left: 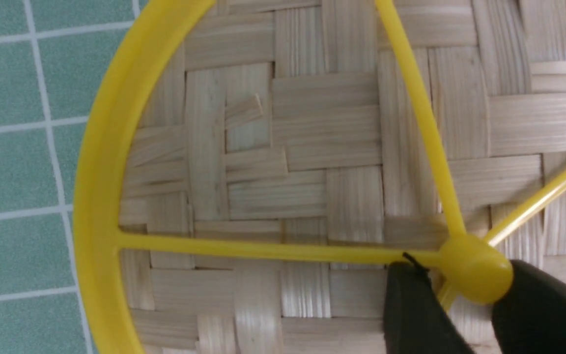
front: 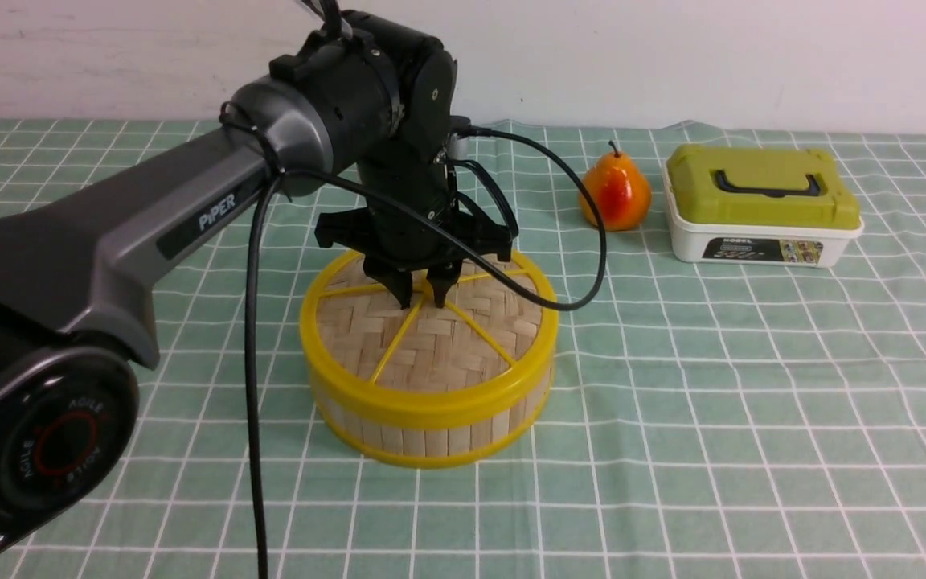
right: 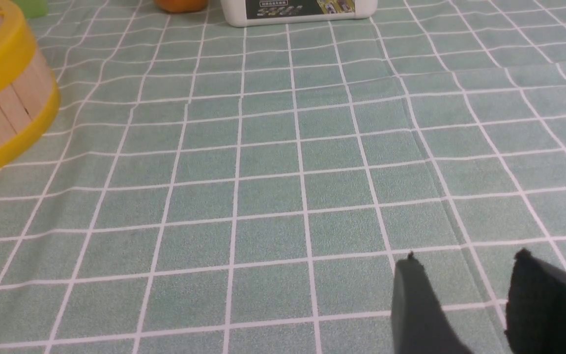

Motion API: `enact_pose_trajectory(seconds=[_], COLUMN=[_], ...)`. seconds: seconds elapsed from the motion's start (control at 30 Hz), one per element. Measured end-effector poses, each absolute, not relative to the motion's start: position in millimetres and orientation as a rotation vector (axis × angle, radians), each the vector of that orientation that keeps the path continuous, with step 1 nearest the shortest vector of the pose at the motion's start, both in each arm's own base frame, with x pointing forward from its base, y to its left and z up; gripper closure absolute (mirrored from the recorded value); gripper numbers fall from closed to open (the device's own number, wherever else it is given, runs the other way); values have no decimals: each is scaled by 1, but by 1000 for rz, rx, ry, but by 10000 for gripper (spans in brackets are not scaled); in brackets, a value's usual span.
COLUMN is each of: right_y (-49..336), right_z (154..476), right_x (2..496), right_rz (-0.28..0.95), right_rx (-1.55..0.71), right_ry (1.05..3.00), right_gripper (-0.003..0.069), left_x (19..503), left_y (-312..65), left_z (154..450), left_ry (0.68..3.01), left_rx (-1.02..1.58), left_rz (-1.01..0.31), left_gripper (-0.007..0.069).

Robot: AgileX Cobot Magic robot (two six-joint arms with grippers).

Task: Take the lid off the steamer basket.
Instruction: Use the left arm to lift the lid of the steamer

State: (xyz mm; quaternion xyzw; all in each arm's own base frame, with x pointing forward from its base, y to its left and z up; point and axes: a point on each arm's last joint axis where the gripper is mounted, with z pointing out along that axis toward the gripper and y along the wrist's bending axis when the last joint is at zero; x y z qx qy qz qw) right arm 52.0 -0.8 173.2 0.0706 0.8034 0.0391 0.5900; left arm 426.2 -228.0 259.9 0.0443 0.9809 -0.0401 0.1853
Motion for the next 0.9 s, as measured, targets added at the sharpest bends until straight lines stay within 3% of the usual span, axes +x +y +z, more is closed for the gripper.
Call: enact_pose_trajectory(seconds=[0.27, 0.67, 0.83, 0.9], right_y=[-1, -1, -1, -1], right_z=[173, 173, 173, 173], right_x=[52, 52, 52, 52], right_rz=[91, 91, 91, 91], right_rx=[164, 164, 164, 164], right_ry=[1870, 1870, 1870, 1870], right_gripper=[415, 417, 417, 417], left_x=[428, 429, 429, 430], left_y=[-229, -230, -230, -230], left_z=[261, 261, 261, 262], left_ry=[2746, 2727, 2723, 2716], left_rx=[126, 122, 122, 123], left_rz=[-124, -141, -143, -144], left_gripper=[423, 387, 414, 470])
